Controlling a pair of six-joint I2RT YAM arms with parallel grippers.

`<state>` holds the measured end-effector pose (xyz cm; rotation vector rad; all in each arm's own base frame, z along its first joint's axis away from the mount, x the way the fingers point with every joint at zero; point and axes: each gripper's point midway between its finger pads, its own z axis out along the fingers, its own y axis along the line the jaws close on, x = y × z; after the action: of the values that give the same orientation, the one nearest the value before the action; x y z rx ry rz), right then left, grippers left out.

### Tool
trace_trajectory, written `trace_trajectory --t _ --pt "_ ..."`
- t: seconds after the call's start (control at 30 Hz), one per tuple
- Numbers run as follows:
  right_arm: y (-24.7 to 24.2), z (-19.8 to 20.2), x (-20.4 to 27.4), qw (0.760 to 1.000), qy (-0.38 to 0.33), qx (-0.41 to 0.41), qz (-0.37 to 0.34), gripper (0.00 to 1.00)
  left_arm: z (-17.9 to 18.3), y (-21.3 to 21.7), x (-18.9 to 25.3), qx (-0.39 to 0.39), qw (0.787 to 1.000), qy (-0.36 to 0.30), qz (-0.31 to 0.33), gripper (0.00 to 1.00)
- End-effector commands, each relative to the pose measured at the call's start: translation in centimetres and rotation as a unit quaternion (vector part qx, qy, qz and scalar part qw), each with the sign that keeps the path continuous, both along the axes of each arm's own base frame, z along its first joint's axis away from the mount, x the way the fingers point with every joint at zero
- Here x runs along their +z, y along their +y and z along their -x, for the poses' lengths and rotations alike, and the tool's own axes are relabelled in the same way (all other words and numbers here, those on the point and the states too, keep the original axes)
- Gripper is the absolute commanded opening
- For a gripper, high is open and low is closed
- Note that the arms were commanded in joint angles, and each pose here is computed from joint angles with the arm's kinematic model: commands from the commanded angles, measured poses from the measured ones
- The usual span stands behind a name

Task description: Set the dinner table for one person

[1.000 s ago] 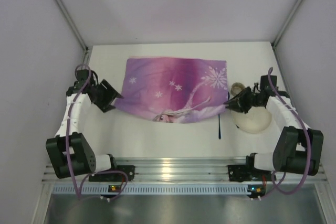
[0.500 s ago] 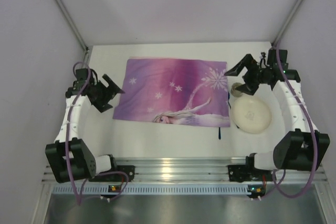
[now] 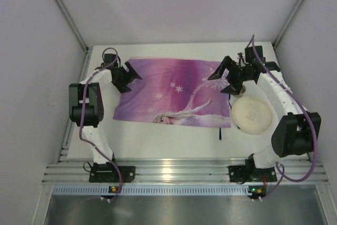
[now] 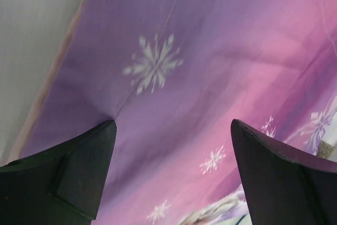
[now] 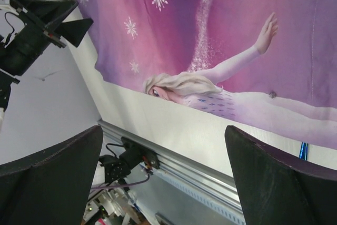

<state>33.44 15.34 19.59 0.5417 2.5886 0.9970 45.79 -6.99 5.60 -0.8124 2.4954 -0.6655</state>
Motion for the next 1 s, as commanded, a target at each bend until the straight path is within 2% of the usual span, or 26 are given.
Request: trace_trajectory --t 0.0,0.13,0.3,0.53,0.8,0.97 --pt "0.1 -1.0 2.3 0.999 -0.033 0.006 -0.001 1.00 -4.5 0.9 2.3 -0.005 0.998 -0.054 -0.021 0.95" --pt "-0.1 -1.4 2.2 0.999 -0.034 0.002 0.004 1.00 -4.2 3.1 -0.4 0.011 0.997 0.000 -0.075 0.95" --pt "-0.3 -2.3 2.3 0.999 -0.038 -0.002 0.009 1.00 -1.9 6.8 -3.8 0.041 0.992 0.053 -0.107 0.95" --pt "-0.6 -3.5 1.7 0.999 -0.034 -0.005 0.015 1.00 1.0 11.5 -6.2 0.060 0.981 0.100 -0.158 0.95" --pt "-0.7 -4.1 1.5 0.999 -0.033 -0.002 0.022 1.00 1.2 14.7 -5.9 0.071 0.976 0.106 -0.175 0.95" --pt "-2.8 -2.5 -1.5 0.996 0.004 -0.002 0.091 1.00 0.9 13.9 -4.2 0.082 0.981 0.090 -0.151 0.96"
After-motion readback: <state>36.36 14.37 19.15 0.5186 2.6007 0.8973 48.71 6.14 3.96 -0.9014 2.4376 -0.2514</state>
